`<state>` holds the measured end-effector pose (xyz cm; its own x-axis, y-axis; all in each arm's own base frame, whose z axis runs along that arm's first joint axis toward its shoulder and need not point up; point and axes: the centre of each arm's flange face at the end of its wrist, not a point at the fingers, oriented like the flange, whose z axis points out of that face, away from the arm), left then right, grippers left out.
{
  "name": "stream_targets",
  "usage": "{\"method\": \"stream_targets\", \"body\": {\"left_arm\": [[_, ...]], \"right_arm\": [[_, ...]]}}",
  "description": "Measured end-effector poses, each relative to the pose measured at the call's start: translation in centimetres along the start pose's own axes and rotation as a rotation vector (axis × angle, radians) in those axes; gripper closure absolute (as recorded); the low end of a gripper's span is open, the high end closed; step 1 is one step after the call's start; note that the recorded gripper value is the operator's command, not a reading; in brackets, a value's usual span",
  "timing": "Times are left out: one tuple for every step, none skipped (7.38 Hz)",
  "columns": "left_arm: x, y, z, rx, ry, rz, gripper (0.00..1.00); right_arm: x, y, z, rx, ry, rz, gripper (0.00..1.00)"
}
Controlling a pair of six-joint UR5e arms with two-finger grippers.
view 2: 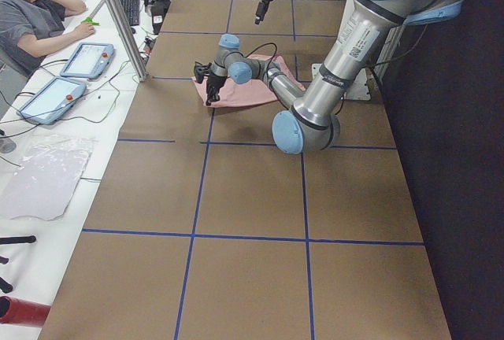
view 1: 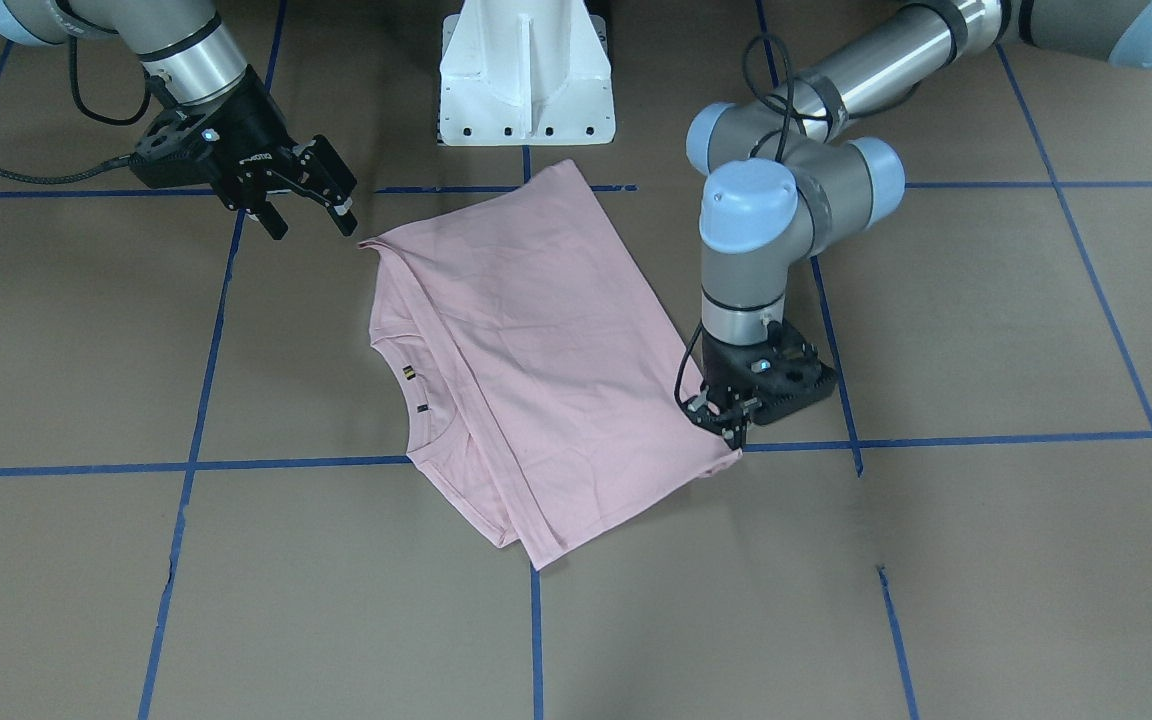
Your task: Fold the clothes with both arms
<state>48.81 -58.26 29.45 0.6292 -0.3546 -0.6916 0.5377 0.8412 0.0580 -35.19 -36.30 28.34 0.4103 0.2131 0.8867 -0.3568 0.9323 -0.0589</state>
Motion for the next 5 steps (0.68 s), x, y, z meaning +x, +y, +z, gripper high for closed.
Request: {"method": "stream_targets", "body": {"left_arm": [[1.8,-1.6,0.7,0.032,0.033,0.026,1.00],[3.5,-2.7,1.3,0.065,0.062,0.049,1.00],[4.8,-3.3,2.1,0.097,0.093,0.064,1.00],[5.6,-3.8,3.1,0.124,0.118,0.069,0.35],[5.9,-4.2,4.2,0.149,0.131,0.069,0.00]], "right_arm": [[0.0,0.0,0.0,0.001,0.001,0.000,0.00],[0.0,0.0,0.1,0.003,0.002,0.001,0.00],[0.1,-0.1,0.1,0.004,0.004,0.002,0.00],[0.2,-0.1,0.2,0.004,0.006,0.003,0.00],[0.2,-0.1,0.4,0.004,0.011,0.003,0.00]]}}
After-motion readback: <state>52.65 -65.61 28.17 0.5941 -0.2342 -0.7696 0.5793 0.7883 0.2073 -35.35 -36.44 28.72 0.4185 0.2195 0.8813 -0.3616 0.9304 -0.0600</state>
